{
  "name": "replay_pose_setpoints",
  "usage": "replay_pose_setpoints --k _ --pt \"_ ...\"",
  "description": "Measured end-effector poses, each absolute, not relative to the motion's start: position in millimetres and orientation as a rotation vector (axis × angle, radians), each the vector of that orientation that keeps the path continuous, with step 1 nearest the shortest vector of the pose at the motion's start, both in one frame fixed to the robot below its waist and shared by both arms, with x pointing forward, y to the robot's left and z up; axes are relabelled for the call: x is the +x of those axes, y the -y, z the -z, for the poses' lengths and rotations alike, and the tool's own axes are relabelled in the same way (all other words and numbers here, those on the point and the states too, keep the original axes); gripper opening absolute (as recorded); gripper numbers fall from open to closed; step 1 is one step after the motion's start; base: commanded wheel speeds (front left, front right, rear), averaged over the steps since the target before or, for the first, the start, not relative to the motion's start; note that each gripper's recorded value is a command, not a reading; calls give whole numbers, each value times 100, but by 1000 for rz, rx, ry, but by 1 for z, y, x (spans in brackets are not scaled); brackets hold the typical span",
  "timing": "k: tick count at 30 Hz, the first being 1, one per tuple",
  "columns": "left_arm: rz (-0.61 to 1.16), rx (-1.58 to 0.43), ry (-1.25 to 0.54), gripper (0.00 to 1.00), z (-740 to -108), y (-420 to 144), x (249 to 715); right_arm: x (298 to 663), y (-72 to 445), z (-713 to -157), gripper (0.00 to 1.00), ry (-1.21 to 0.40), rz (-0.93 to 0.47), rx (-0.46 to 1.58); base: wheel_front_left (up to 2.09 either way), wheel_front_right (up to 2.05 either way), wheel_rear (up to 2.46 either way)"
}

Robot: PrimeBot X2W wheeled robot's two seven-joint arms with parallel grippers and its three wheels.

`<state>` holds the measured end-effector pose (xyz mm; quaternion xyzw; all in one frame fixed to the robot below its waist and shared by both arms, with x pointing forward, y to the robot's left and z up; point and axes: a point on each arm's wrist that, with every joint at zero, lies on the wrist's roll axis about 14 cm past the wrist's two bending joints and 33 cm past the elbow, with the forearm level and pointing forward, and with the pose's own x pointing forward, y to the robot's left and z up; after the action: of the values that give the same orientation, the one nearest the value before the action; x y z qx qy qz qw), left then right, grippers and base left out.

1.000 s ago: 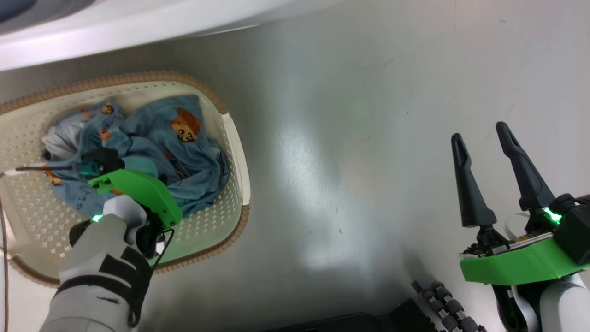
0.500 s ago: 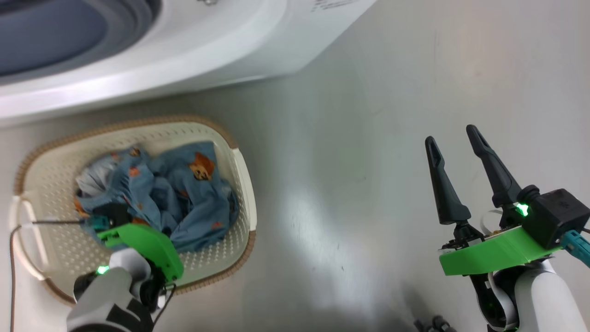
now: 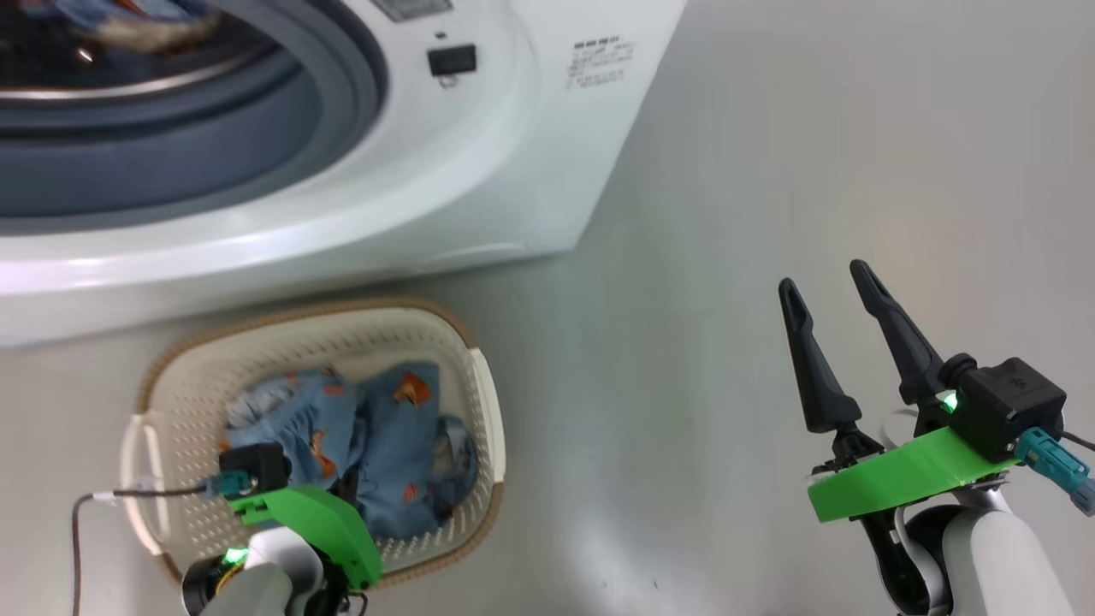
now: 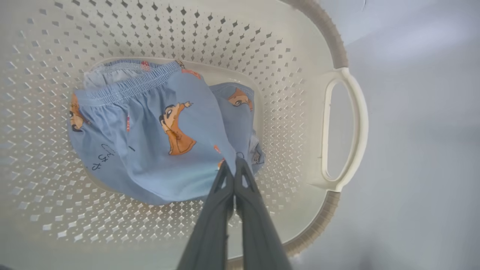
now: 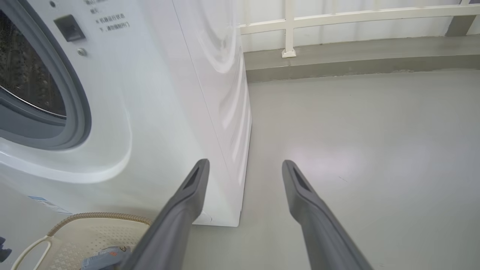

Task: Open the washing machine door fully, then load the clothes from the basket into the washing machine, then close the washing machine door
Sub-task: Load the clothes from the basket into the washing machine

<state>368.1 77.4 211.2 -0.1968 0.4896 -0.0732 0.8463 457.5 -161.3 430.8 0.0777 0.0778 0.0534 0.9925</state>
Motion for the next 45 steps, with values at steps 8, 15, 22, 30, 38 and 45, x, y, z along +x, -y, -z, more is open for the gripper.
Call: replay_pose_setpoints --k 8,15,22,30,38,45 --pt "176 -414 -838 0 -258 -89 379 447 153 -461 100 -94 -133 187 0 0 0" --pt "162 -423 -698 0 -296 -110 384 433 145 -478 100 -65 -155 209 0 0 0" --pt "171 -415 -485 0 -351 -128 396 423 139 -495 100 -29 -175 223 0 0 0" --pt "140 -419 -308 0 -398 -141 371 409 130 -524 100 50 -205 257 0 0 0" --pt "103 -471 -175 0 -434 -143 356 391 127 -530 100 64 -213 270 0 0 0" --pt "104 -458 -120 0 -450 -143 348 384 121 -535 100 76 -232 280 0 0 0"
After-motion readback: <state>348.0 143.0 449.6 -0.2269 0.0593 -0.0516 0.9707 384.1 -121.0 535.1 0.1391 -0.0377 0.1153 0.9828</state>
